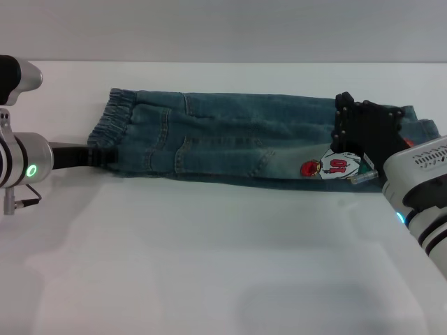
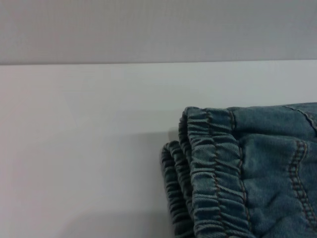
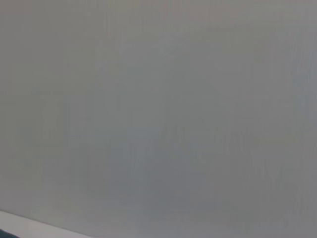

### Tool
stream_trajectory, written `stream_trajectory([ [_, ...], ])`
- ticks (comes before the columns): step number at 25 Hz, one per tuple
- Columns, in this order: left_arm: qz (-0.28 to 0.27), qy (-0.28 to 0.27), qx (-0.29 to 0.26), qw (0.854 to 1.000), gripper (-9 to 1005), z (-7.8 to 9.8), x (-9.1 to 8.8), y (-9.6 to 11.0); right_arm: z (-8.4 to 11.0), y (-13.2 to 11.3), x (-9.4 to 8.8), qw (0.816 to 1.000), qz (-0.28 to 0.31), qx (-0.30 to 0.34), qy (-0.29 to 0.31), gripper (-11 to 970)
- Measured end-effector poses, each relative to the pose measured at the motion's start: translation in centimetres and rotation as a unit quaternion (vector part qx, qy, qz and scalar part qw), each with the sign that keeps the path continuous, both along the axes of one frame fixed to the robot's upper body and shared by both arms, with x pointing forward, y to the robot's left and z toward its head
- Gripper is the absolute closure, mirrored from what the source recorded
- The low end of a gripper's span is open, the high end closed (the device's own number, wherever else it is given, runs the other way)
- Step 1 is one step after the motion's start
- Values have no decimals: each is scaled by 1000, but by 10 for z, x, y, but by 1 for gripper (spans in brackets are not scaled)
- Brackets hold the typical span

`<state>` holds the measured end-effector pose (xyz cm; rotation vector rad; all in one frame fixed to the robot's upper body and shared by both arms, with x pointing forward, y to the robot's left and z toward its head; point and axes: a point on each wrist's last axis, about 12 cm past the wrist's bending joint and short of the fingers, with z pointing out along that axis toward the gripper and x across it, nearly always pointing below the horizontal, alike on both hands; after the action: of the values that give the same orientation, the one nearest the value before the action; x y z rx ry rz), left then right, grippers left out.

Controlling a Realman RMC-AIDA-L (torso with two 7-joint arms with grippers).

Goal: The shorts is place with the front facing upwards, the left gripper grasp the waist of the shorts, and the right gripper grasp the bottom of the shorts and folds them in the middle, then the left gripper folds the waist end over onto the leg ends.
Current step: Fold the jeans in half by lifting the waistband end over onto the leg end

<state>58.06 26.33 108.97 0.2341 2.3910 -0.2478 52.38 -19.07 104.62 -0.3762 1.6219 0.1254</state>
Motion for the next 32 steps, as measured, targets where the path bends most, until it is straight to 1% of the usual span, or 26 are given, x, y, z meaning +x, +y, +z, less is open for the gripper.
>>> stream_trajectory([
  [2, 0, -1, -1, 1000, 442, 1, 0, -1, 1, 0, 1, 1000, -1, 1, -1, 959],
  [9, -1, -16, -19, 1000, 516, 11, 1, -4, 1, 0, 2, 1000, -1, -1, -1, 960],
  [14, 0, -19, -24, 1000, 559, 13, 1, -4, 1, -1, 2, 1000, -2, -1, -2, 960],
  [16, -1, -27, -31, 999, 587, 19, -1, -5, 1, -1, 2, 1000, -2, -1, -2, 960],
  [23, -3, -45, -42, 998, 626, 31, -5, -5, -2, -4, 2, 1000, -7, -5, 2, 960],
  [32, -12, -77, -58, 995, 697, 52, -8, -10, -6, -5, 10, 1000, -5, 6, 13, 960],
])
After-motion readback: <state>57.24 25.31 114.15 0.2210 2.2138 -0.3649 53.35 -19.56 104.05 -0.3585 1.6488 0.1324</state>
